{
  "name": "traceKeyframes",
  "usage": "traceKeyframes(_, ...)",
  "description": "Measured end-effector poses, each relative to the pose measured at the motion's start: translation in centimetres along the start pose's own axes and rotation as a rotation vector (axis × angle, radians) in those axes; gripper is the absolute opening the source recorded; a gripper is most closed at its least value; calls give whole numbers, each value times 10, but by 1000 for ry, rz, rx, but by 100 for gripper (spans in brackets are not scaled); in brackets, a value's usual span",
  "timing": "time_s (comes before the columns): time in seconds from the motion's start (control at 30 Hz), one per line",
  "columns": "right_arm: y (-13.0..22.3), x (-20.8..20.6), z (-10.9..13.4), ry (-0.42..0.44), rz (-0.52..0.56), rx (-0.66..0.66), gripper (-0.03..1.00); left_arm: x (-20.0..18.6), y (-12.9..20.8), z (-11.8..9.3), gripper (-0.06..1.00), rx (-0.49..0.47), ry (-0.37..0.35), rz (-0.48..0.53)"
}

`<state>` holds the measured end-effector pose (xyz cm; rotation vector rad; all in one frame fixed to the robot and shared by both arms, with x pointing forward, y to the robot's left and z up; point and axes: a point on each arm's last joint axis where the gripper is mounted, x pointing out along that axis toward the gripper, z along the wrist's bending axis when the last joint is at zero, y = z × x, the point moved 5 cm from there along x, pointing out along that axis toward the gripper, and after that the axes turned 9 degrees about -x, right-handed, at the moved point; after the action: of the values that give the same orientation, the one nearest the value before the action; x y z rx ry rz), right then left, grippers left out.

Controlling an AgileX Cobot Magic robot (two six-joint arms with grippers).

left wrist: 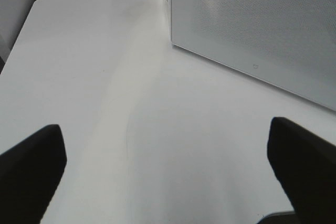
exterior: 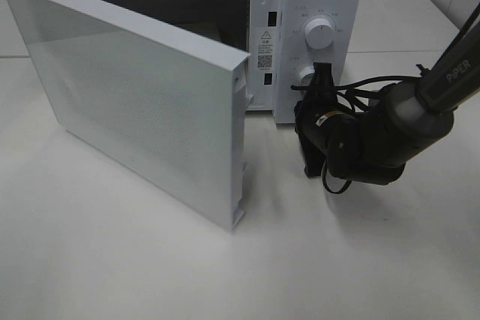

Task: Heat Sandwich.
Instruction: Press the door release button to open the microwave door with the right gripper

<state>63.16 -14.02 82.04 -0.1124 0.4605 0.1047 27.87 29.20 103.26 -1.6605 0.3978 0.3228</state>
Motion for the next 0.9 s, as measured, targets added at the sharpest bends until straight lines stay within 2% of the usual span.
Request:
traceKeyframes(0.4, 0, 0, 0, 0, 0, 0, 1, 0, 0, 0, 99, 0, 0, 0)
traceKeyframes(0.9, 0, -3, 5, 50, 27, 15, 1, 0, 0, 0, 99, 0, 0, 0)
